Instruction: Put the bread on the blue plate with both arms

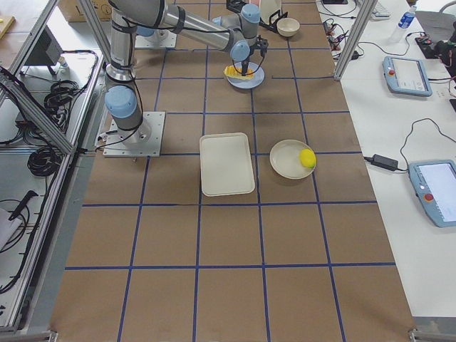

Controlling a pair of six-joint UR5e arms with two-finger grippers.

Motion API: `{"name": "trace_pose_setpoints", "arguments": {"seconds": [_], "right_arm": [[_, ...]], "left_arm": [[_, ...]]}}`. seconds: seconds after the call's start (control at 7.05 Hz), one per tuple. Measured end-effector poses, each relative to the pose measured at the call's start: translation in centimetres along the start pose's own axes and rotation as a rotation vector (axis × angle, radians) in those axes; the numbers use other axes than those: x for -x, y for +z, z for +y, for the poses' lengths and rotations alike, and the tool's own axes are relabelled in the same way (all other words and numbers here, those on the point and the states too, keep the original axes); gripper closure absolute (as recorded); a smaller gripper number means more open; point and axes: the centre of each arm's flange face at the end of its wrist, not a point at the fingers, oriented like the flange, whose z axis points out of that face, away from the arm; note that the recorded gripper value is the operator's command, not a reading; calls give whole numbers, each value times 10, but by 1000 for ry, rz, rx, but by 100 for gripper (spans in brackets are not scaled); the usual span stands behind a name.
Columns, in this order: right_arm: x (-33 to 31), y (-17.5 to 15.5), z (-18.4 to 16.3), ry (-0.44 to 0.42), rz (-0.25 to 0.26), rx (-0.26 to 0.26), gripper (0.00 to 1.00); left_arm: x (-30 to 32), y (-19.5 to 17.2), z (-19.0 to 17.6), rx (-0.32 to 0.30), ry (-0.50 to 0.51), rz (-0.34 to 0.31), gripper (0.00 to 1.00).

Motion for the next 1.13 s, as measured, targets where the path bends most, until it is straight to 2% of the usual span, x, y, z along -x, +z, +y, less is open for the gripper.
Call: {"name": "trace_pose_setpoints", "arguments": {"seconds": [0.28, 0.57, 0.85, 0.99, 1.13], "right_arm": [[-42, -67, -29, 4, -21, -110, 0], [-101, -123, -46, 76, -20, -183, 0], [-154, -167, -41, 171, 21, -181, 0], [-175, -183, -35, 177, 50, -177, 0], [-188, -198, -24, 140, 70, -152, 1]], "left_arm": [[0, -2, -1, -5, 1, 1, 0], [0, -3, -1, -7, 0, 1, 0], [0, -3, -1, -8, 0, 1, 0], [0, -3, -1, -8, 0, 0, 0], [0, -3, -2, -7, 0, 1, 0]]}}
